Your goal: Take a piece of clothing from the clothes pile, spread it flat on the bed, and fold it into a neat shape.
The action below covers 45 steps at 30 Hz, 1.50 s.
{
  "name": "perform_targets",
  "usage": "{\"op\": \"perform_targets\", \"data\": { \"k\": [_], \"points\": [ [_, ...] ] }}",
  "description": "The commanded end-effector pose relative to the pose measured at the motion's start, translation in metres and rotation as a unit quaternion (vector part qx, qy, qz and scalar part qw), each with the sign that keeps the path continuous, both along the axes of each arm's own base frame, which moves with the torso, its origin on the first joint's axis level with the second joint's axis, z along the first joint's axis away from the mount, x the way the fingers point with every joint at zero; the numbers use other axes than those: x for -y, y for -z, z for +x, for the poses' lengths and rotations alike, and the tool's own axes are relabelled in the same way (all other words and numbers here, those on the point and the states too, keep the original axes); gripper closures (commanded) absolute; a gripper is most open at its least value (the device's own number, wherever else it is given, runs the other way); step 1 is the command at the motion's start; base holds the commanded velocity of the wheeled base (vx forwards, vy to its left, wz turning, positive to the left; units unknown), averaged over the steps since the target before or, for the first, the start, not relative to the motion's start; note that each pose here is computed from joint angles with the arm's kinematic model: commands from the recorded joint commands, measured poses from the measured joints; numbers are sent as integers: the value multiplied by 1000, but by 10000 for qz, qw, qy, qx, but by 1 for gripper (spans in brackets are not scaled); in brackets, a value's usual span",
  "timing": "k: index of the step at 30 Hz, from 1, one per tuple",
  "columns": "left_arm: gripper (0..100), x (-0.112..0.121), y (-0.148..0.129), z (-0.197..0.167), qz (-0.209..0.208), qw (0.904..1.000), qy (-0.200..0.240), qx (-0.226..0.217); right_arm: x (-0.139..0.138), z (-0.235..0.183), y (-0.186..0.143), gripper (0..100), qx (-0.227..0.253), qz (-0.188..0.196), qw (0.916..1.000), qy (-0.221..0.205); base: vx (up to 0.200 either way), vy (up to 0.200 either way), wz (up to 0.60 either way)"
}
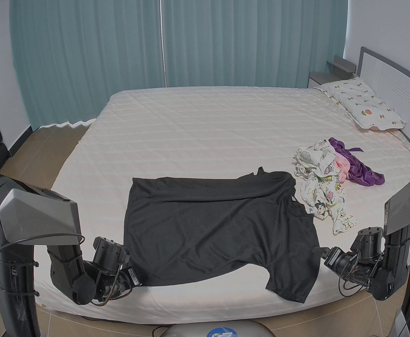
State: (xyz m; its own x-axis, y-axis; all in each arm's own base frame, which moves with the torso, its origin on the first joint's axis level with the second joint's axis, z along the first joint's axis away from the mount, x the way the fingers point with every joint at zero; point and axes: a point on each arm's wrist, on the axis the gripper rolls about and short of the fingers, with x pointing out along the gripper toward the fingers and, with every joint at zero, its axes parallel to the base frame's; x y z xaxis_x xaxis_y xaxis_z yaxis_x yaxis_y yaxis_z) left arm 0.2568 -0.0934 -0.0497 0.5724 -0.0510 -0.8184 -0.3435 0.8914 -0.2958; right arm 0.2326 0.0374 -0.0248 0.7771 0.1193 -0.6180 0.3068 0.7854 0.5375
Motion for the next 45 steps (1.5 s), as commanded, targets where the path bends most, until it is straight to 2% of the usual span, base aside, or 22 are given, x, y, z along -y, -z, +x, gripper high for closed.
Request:
{"op": "perform_targets", "data": {
  "k": [1,2,6,12,17,21,32,33,38,45],
  "points": [
    [100,0,1,-1,21,10000,18,-48,2,-11,2,0,-171,-123,9995,-220,0,0,0],
    [100,-2,2,-4,43,9999,11,-105,3,-17,1,0,-254,-142,9987,-419,0,0,0],
    [100,-10,-5,-10,66,9999,-48,-106,8,-18,0,0,-244,-361,9975,-548,0,0,0],
    [100,-39,-19,-16,151,9994,-302,-44,3,-22,16,0,-612,-539,9932,-836,0,0,0],
    [100,-50,-23,-18,-172,9993,-317,-101,-3,-24,22,0,-693,-641,9891,-1127,0,0,0],
    [100,-50,-21,-19,-491,9984,-167,-212,-7,-22,25,0,-686,-646,9881,-1217,0,0,0],
    [100,-50,-21,-18,-550,9981,-145,-218,-22,-4,32,0,-399,-619,9867,-1448,0,0,0],
    [100,-50,-21,-18,-550,9981,-145,-218,-22,-4,32,100,-399,-619,9867,-1448,0,0,0],
    [100,-50,-21,-18,-548,9981,-145,-225,-25,-4,35,100,-440,-662,9860,-1464,0,0,0],
    [100,-49,-21,-18,-550,9981,-145,-218,-10,-16,35,100,-712,-823,9848,-1352,0,0,0]
  ]
}}
